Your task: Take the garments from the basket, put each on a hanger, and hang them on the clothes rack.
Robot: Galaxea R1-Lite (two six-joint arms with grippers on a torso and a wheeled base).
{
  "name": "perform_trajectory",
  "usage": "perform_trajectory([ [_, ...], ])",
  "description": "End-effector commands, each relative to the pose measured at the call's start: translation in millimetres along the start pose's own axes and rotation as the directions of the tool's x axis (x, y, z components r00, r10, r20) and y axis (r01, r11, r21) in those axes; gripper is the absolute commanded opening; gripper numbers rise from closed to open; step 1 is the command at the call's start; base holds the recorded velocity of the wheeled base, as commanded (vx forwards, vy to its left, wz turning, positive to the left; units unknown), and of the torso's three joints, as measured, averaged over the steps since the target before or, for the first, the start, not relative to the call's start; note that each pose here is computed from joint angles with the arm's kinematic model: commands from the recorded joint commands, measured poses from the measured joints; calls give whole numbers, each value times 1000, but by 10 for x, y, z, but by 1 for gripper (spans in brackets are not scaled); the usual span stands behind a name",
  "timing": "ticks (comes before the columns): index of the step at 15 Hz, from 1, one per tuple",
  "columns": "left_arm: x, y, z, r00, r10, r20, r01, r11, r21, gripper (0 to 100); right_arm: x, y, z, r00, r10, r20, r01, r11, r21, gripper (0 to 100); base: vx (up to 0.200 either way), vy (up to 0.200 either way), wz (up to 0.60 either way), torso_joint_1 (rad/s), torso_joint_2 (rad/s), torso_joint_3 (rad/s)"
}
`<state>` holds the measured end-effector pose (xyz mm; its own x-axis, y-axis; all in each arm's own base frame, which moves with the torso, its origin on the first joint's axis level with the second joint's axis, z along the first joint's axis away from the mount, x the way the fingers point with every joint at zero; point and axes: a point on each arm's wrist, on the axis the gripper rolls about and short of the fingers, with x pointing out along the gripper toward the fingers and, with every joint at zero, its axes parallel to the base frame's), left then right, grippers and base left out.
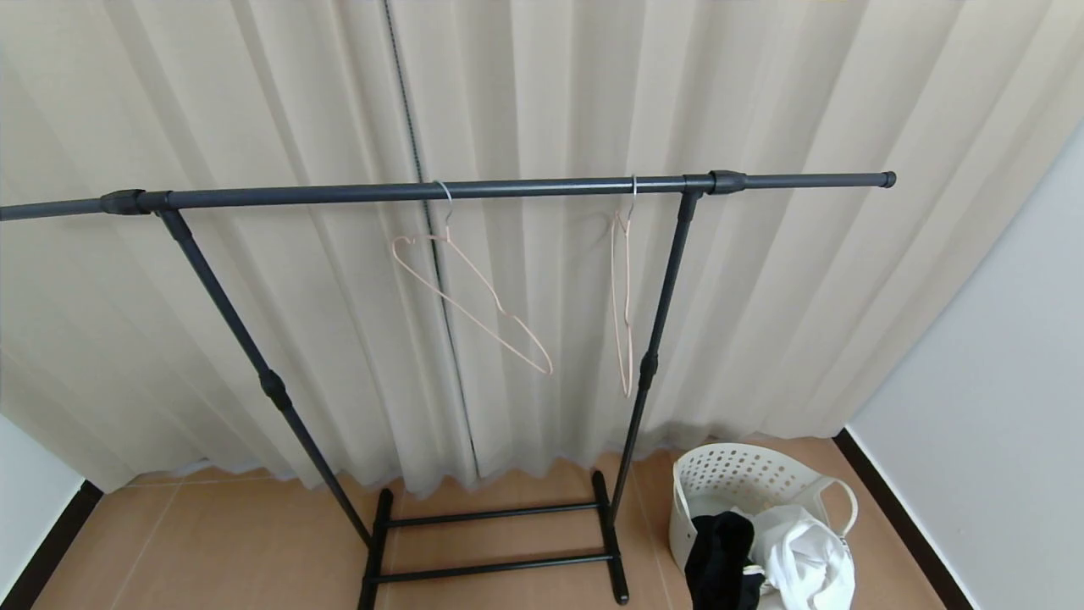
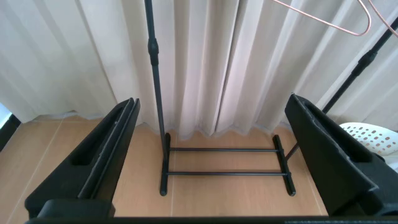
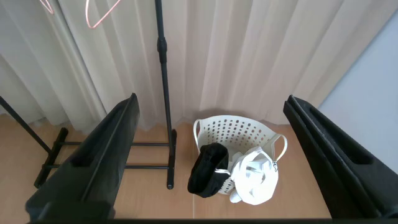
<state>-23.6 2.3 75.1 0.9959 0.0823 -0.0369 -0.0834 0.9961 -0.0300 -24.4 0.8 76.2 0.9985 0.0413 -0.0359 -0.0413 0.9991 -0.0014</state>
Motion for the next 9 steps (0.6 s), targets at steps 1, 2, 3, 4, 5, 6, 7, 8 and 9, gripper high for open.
perform_trajectory([
  [1, 1, 0, 1, 1000, 1, -1, -1, 1000, 0, 100, 1, 0, 0, 1000, 2, -1, -2, 1000, 0, 100, 0, 0, 0, 0, 0, 0],
  [2, 1, 0, 1, 1000, 1, -1, -1, 1000, 0, 100, 1, 0, 0, 1000, 2, -1, -2, 1000, 0, 100, 0, 0, 0, 0, 0, 0],
  [3, 1, 0, 1, 1000, 1, -1, -1, 1000, 0, 100, 1, 0, 0, 1000, 2, -1, -2, 1000, 0, 100, 0, 0, 0, 0, 0, 0],
  [4, 1, 0, 1, 1000, 1, -1, -1, 1000, 0, 100, 1, 0, 0, 1000, 2, -1, -2, 1000, 1, 100, 0, 0, 0, 0, 0, 0],
  [5, 1, 0, 1, 1000, -1, -1, 1, 1000, 0, 100, 1, 0, 0, 1000, 2, -1, -2, 1000, 1, 100, 0, 0, 0, 0, 0, 0],
  [6, 1, -1, 1, 1000, -3, -1, 3, 1000, 4, 100, 1, 0, 0, 1000, 2, -1, -2, 1000, 0, 100, 0, 0, 0, 0, 0, 0],
  [7, 1, -1, 1, 1000, -3, -1, 3, 1000, 4, 100, 1, 0, 0, 1000, 2, -1, -2, 1000, 0, 100, 0, 0, 0, 0, 0, 0],
  [8, 1, 0, 1, 1000, -1, -1, 1, 1000, 3, 100, 1, 0, 0, 1000, 2, -1, -2, 1000, -2, 100, 0, 0, 0, 0, 0, 0],
  [9, 1, 0, 1, 1000, 1, -1, -1, 1000, 3, 100, 1, 0, 0, 1000, 2, -1, -2, 1000, -2, 100, 0, 0, 0, 0, 0, 0],
])
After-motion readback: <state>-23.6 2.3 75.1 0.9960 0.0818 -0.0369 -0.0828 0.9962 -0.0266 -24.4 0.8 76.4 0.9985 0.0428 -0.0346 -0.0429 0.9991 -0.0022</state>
